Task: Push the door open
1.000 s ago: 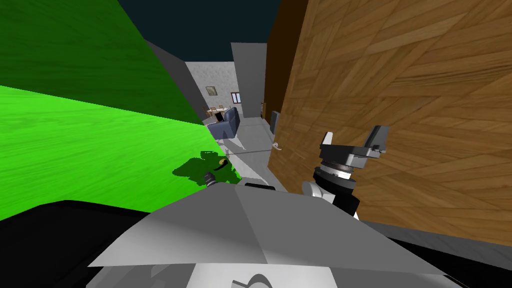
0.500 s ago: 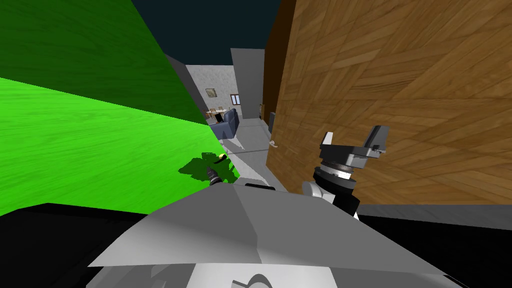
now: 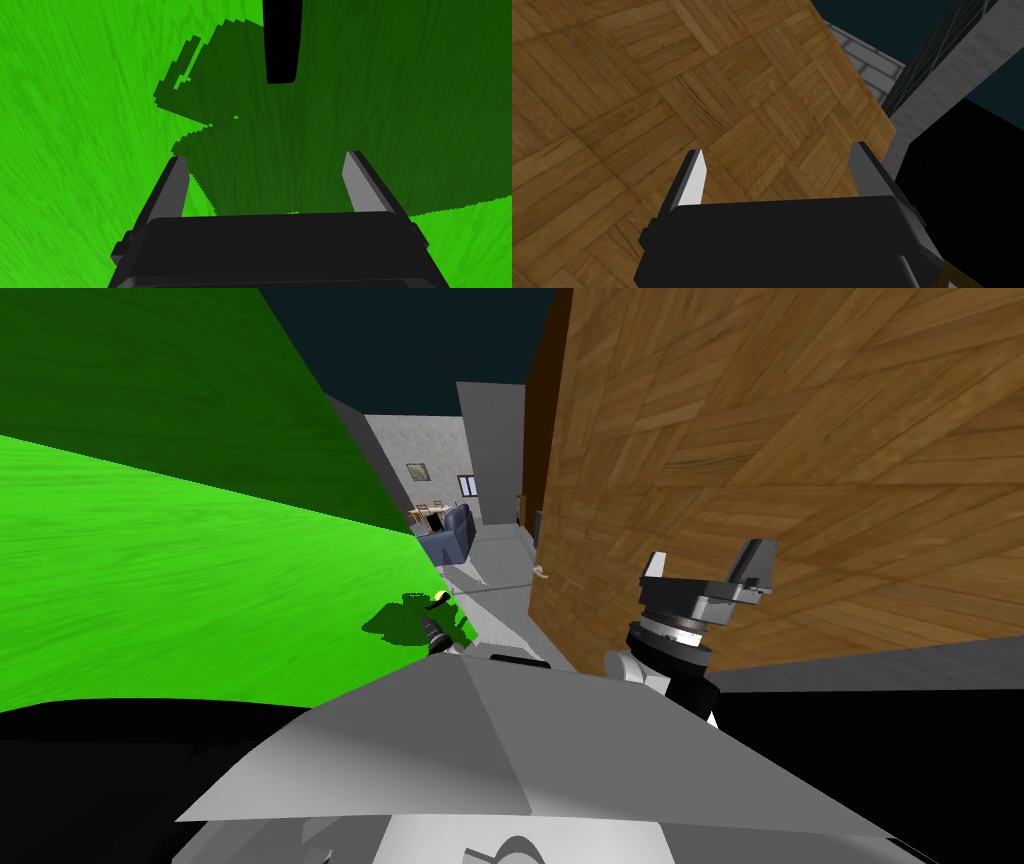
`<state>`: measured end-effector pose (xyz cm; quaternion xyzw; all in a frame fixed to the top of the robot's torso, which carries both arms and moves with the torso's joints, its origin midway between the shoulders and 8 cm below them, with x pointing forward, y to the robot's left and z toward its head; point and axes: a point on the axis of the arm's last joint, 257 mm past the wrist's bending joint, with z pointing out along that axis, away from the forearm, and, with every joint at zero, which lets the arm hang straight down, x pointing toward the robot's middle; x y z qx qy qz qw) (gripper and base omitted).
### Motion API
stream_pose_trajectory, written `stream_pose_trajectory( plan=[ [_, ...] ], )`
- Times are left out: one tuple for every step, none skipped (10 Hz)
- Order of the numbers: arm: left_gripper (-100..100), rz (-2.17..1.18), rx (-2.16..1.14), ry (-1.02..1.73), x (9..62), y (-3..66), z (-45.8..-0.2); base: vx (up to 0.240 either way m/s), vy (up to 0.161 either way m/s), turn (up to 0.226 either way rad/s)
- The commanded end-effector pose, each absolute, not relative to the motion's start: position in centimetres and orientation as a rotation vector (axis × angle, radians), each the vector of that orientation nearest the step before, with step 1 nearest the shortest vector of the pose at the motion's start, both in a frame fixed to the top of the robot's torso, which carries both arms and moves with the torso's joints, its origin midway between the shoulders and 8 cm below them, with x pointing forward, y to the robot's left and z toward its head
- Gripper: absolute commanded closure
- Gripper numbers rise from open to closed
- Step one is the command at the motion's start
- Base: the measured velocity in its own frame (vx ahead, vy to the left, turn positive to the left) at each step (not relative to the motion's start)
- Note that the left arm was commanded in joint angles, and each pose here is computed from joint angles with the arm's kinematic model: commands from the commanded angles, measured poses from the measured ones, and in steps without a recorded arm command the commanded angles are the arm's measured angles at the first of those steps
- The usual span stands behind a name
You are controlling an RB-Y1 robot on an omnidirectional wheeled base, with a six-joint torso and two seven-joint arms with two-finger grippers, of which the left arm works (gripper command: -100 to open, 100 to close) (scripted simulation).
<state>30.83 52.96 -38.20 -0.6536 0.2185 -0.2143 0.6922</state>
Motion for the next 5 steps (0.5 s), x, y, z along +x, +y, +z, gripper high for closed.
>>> stream_pose_trajectory(
  plan=[
    [-100, -0.472, -1.466, 0.48, 31.9, 52.1, -38.3, -0.095, -0.078, -0.031],
    [-100, -0.47, -1.471, 0.476, 32.5, 51.6, -38.4, -0.088, -0.069, -0.033],
    [-100, -0.468, -1.477, 0.472, 33.2, 51.1, -38.4, -0.087, -0.079, -0.03],
    [-100, -0.466, -1.484, 0.469, 33.7, 50.5, -38.5, -0.075, -0.089, -0.028],
    [-100, -0.464, -1.491, 0.466, 34.3, 49.9, -38.6, -0.048, -0.099, -0.026]
  ],
)
